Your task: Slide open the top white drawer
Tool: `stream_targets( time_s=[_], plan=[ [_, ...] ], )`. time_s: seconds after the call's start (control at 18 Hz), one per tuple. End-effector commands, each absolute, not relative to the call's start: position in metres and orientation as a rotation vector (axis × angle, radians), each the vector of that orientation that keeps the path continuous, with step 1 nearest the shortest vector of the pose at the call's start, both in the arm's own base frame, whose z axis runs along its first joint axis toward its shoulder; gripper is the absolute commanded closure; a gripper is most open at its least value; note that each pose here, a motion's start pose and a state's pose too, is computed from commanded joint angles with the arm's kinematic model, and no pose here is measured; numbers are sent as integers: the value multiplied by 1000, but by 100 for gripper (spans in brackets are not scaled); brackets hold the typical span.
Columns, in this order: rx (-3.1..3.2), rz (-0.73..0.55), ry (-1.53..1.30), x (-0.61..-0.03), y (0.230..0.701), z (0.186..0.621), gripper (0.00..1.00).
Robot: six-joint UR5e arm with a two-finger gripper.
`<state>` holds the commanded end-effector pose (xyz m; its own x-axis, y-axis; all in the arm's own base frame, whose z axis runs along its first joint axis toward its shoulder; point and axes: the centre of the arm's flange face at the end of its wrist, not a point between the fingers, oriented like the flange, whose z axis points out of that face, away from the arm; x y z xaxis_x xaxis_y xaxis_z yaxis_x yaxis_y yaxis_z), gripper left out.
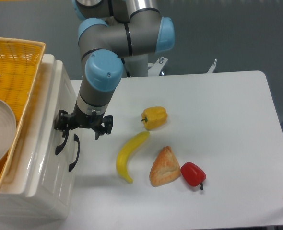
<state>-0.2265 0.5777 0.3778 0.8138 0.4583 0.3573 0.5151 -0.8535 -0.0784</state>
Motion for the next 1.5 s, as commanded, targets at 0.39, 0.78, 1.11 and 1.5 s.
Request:
stream_targets(
  time_s=[0.39, 0.78, 1.11, 1.5],
  plan=[
    [-2861, -480, -773, -226, 574, 376, 0],
    [-2886, -475, -773, -222, 573, 374, 0],
    [-2895, -447, -779, -225, 572, 374, 0],
    [-2913, -409, -782, -230, 570, 371, 0]
  ],
)
